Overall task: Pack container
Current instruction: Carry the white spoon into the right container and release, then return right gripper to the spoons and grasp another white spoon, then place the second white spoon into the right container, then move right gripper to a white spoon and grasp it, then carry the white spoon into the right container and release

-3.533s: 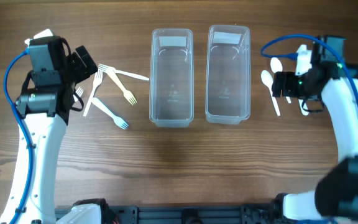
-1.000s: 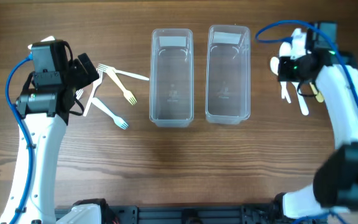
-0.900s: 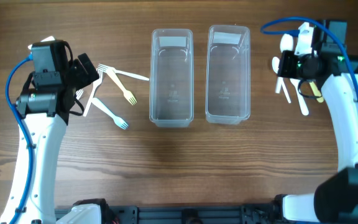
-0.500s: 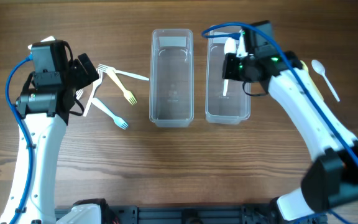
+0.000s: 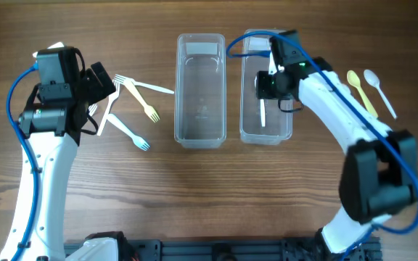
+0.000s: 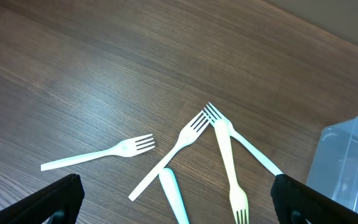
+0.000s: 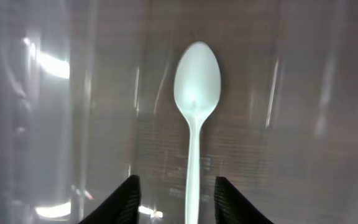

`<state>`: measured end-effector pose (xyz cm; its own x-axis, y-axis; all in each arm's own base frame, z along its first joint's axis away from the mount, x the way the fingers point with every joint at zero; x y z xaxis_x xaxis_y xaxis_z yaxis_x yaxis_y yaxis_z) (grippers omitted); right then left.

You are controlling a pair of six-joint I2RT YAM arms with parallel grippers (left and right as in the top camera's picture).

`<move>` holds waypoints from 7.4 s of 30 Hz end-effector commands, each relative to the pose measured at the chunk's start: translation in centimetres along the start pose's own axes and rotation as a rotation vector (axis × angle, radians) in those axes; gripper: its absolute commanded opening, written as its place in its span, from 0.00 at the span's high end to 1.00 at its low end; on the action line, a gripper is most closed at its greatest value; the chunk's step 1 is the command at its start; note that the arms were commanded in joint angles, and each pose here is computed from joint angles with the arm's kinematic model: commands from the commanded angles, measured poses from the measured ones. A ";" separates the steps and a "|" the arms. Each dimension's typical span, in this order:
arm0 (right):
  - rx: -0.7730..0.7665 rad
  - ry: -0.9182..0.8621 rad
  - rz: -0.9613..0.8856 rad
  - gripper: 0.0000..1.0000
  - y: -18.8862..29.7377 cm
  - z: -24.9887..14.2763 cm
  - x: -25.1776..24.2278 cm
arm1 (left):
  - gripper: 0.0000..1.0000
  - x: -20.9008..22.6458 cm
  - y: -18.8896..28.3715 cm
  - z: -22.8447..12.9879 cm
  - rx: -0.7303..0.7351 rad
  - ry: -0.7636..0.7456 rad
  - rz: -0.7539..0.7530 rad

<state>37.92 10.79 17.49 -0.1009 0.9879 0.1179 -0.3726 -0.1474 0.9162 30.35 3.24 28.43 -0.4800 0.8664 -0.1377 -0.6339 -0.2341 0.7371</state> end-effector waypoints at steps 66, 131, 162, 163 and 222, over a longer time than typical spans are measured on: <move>-0.319 -0.120 0.040 0.96 11.8 2.3 -7.5 | 0.00 0.0 0.5 0.6 -0.024 -0.005 0.002; 0.222 -0.062 -0.115 0.66 -5.1 -5.1 -24.0 | 0.00 0.0 0.5 0.6 -0.024 -0.005 0.003; -0.111 -0.032 -0.174 0.83 7.2 0.4 -14.4 | 0.00 0.0 0.5 0.6 -0.024 -0.005 0.002; -0.104 -0.046 -0.210 0.81 7.3 0.3 -14.5 | 0.00 0.0 0.5 0.6 -0.024 -0.005 0.003; -0.135 -0.169 -0.100 0.96 6.2 0.2 -13.7 | 0.00 0.0 0.5 0.6 -0.024 -0.005 0.002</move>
<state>37.55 -7.02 18.51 0.1505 0.9868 0.0603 -0.4154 0.0077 0.9096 30.35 3.23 28.43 -0.4795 0.8666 -0.1377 -0.6338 -0.2335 0.7374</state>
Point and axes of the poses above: each gripper's point midway between its finger pads, its own y axis back along the fingers, its own x axis along the line the jaws close on, z = x × y, the point moved 10 cm from there along y, back along the fingers, and after that the axes turned 3 degrees about y, right-handed, at the moved point
